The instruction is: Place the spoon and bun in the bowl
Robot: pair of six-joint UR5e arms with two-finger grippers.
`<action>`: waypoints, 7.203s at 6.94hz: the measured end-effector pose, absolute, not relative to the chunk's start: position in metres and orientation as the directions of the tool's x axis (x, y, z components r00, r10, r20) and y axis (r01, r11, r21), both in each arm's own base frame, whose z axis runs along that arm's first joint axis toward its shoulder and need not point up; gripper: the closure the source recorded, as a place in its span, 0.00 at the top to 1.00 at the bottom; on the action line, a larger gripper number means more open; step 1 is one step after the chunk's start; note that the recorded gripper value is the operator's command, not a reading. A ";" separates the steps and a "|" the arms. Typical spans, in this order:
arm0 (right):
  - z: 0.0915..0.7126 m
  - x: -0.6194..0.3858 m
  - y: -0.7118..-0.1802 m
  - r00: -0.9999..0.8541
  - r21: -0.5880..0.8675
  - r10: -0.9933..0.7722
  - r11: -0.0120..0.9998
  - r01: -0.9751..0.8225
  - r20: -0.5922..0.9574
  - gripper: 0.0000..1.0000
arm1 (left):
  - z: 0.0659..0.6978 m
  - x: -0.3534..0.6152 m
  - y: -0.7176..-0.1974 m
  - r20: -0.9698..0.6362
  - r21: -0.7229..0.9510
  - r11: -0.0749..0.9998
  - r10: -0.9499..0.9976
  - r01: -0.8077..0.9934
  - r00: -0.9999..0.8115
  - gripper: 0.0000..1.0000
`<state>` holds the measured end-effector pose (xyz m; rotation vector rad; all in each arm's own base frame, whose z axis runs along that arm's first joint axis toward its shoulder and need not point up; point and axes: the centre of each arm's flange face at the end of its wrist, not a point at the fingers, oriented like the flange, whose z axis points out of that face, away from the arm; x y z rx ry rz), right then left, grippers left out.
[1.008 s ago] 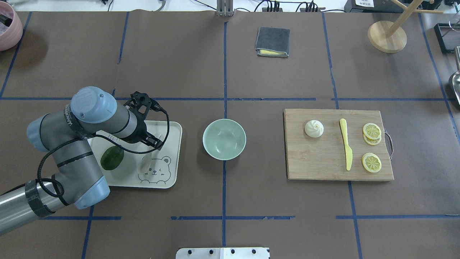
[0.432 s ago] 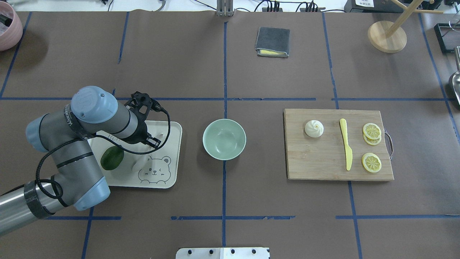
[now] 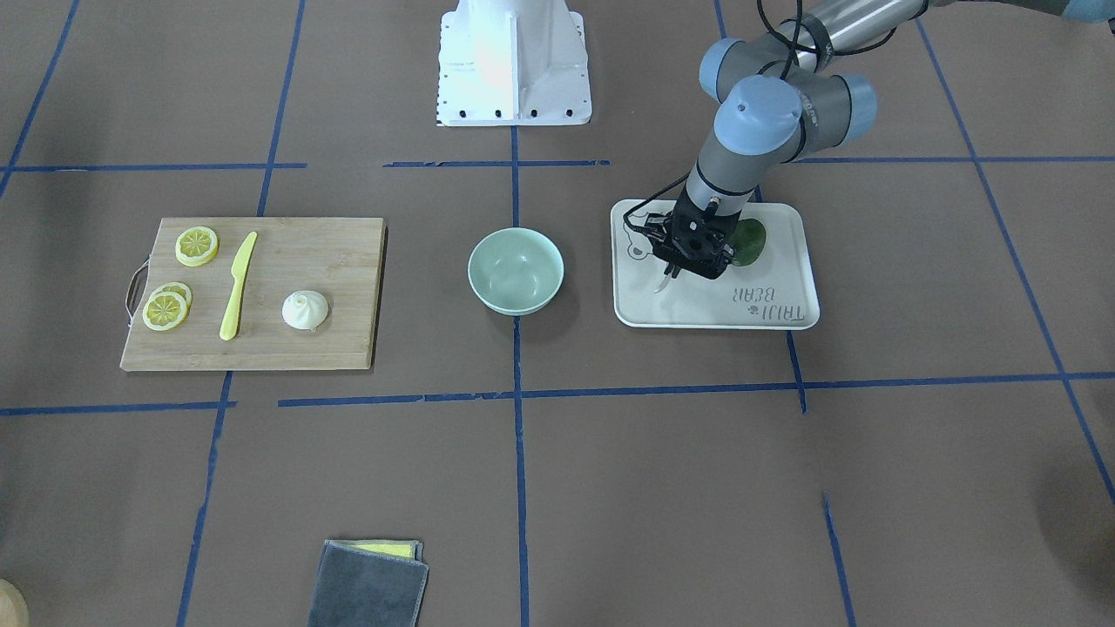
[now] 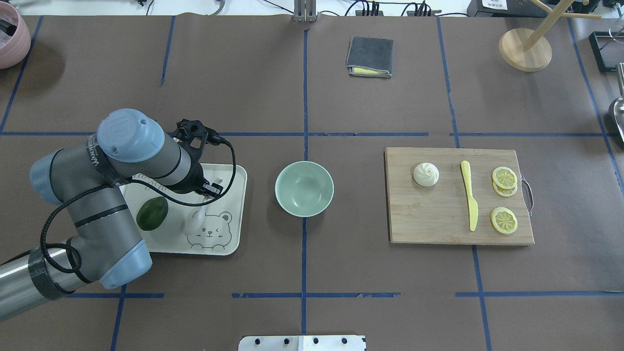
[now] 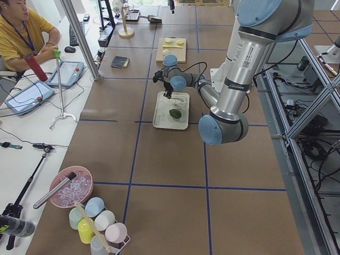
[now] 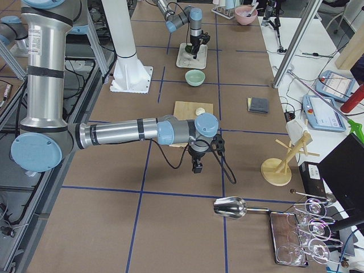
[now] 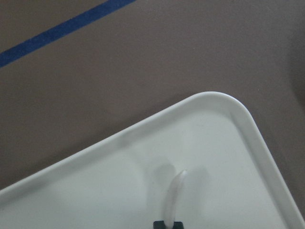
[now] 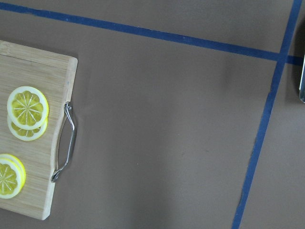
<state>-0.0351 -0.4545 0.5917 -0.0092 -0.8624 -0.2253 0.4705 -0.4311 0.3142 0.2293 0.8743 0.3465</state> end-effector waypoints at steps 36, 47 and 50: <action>0.191 -0.534 -0.416 0.461 -0.088 0.205 0.961 -0.264 0.863 0.78 | 0.268 0.403 -0.470 -0.813 0.426 0.887 0.287 0.180 0.507 0.99; 0.381 -0.306 -0.498 0.621 0.019 0.069 0.991 -0.134 0.781 1.00 | 0.397 0.275 -0.495 -0.632 0.555 0.831 0.457 -0.046 0.627 0.99; 0.509 -0.111 -0.494 0.670 0.129 -0.094 0.992 -0.002 0.737 1.00 | 0.494 0.130 -0.507 -0.532 0.600 0.775 0.572 -0.199 0.625 0.99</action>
